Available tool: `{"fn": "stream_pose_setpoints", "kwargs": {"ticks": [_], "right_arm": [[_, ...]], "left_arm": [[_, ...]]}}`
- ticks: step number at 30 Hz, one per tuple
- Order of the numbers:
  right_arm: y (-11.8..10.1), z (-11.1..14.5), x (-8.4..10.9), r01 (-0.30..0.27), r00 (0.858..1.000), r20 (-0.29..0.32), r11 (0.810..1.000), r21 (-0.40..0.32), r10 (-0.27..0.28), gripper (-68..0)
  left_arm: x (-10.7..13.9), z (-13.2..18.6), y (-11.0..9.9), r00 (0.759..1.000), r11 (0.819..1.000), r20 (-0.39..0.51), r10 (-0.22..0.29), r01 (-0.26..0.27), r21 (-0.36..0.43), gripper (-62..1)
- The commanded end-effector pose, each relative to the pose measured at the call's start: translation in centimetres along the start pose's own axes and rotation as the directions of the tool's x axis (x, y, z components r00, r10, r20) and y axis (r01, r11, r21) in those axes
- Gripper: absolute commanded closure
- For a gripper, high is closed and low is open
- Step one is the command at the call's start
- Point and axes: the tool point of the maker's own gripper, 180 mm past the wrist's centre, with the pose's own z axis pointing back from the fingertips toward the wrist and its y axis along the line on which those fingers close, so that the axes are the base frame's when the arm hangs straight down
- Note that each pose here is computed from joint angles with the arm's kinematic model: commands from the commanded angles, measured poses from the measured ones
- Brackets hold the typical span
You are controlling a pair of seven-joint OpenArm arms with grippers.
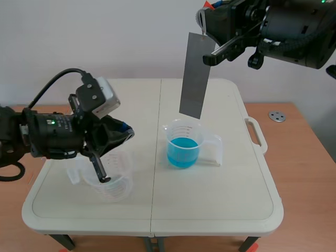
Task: Hold the metal plate by the orange handle, dip it into the blue solution, take it out and point at it, then put the plate back in the beaker on the left.
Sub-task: 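Point at the plate with the left hand, then lower the plate into the blue solution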
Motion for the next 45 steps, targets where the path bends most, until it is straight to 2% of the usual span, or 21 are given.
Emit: {"fn": "stream_pose_setpoints", "kwargs": {"ticks": [1, 10, 15, 20, 25, 33, 39, 45], "right_arm": [[0.0, 0.0, 1.4, -0.022, 0.999, 0.044, 1.000, 0.007, 0.021, -1.3], [-0.2, -0.2, 0.3, 0.011, 0.999, 0.031, 1.000, 0.008, -0.011, -1.3], [-0.2, -0.6, -0.6, 0.024, 0.999, 0.023, 1.000, 0.012, -0.025, -1.3], [0.7, -1.2, -1.5, 0.030, 1.000, 0.004, 0.999, 0.039, -0.030, -1.3], [0.7, -1.3, -1.9, 0.032, 0.999, 0.002, 0.999, 0.039, -0.032, -1.3], [0.5, -1.5, -3.4, 0.047, 0.999, -0.021, 0.998, 0.032, -0.046, -1.3], [0.3, -1.5, -4.5, 0.039, 0.999, -0.038, 0.999, 0.025, -0.038, -1.3], [0.2, -1.6, -5.4, 0.053, 0.998, -0.046, 0.998, 0.022, -0.052, -1.3]], "left_arm": [[1.3, 1.2, 0.5, 0.999, 1.000, 0.043, -0.004, 0.003, 0.021, -1.3], [-1.3, 7.1, -1.6, 0.999, 0.999, -0.026, 0.026, -0.025, 0.032, -1.3], [-3.3, 10.1, -2.6, 0.994, 0.995, -0.079, 0.076, -0.071, 0.063, -1.3], [-5.2, 13.0, -4.6, 0.981, 0.989, -0.139, 0.137, -0.127, 0.075, -1.3], [-7.3, 15.9, -7.1, 0.957, 0.980, -0.213, 0.198, -0.188, 0.069, -1.3], [-10.2, 19.5, -10.9, 0.899, 0.961, -0.344, 0.273, -0.273, 0.048, -1.3], [-11.9, 20.5, -11.4, 0.873, 0.952, -0.384, 0.301, -0.298, 0.070, -1.3], [-13.3, 21.2, -10.6, 0.858, 0.953, -0.414, 0.304, -0.278, 0.122, -1.3]]}}
